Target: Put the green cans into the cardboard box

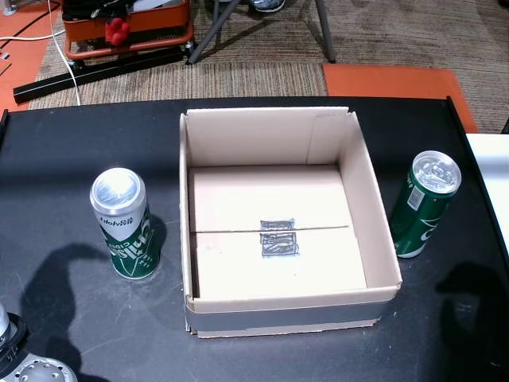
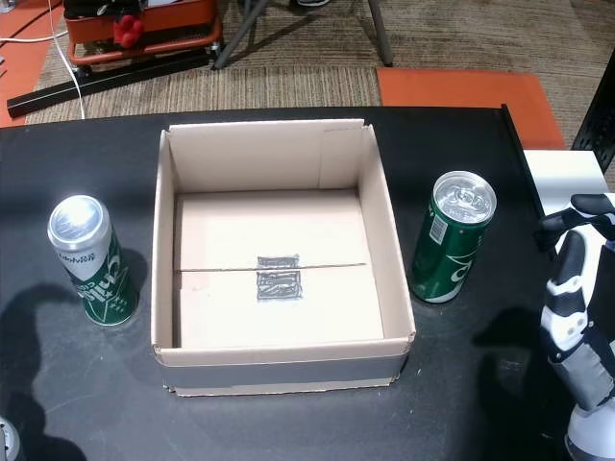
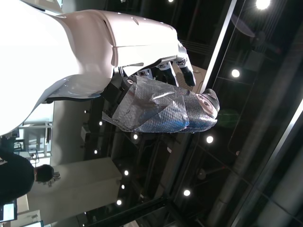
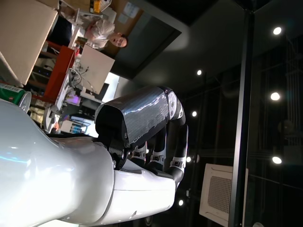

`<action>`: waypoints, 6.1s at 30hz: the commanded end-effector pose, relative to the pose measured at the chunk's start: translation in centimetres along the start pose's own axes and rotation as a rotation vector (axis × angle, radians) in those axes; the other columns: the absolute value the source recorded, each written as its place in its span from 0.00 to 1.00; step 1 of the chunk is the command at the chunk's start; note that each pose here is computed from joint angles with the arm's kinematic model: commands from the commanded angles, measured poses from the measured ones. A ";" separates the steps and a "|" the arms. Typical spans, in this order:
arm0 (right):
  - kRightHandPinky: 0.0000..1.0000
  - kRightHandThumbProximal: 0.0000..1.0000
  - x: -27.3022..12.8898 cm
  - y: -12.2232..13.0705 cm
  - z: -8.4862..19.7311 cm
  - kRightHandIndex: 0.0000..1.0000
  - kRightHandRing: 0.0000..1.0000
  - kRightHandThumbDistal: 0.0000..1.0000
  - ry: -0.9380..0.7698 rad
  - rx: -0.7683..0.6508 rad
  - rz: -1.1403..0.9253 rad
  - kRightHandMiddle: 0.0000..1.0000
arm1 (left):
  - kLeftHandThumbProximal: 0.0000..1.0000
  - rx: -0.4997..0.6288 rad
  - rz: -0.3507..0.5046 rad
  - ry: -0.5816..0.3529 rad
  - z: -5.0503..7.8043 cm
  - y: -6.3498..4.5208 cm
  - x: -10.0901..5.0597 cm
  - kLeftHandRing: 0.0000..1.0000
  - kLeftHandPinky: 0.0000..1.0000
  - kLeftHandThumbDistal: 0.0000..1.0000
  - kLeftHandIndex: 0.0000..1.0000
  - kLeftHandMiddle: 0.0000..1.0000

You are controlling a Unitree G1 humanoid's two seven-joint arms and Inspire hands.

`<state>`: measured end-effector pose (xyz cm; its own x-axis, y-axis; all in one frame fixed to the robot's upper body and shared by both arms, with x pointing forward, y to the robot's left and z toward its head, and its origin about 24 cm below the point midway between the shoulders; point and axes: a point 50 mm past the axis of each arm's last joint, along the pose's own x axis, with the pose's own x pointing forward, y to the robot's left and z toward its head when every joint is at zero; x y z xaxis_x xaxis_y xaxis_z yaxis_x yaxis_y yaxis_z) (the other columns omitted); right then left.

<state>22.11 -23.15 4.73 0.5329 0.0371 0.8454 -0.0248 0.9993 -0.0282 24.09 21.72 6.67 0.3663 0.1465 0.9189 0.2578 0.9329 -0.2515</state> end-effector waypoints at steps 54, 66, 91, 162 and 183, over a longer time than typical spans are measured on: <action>1.00 0.51 3.1 1.8 -2.3 1.00 1.00 1.00 0.211 -0.240 -0.100 1.00 | 0.64 -0.089 0.129 0.028 -1.3 0.9 -2.0 0.77 0.78 0.50 0.41 0.57; 0.93 0.49 5.9 -2.2 -5.5 0.86 0.88 1.00 0.451 -0.189 -0.147 0.88 | 0.67 -0.066 0.126 0.024 -1.2 0.7 -2.0 0.77 0.77 0.50 0.39 0.56; 0.82 0.47 2.8 -3.8 -4.9 0.64 0.77 1.00 0.677 -0.122 0.273 0.74 | 0.61 -0.079 0.106 0.023 -1.0 0.9 -2.4 0.75 0.77 0.41 0.43 0.55; 1.00 0.29 9.4 -8.4 -3.5 1.00 1.00 1.00 0.235 -1.301 0.947 1.00 | 0.44 -0.136 0.221 0.034 -1.7 -0.1 -2.8 0.72 0.71 0.58 0.36 0.50; 0.98 0.30 10.1 -5.6 -5.8 1.00 1.00 1.00 -0.050 -1.369 1.665 1.00 | 0.47 -0.153 0.217 0.016 -1.4 -0.6 -3.0 0.72 0.72 0.54 0.38 0.50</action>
<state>32.20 -28.73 9.57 0.6605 0.6521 -0.3721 0.1260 -0.5849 -0.8013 25.38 21.63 5.52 0.3985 0.2853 0.8717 0.3087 0.8532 -0.4204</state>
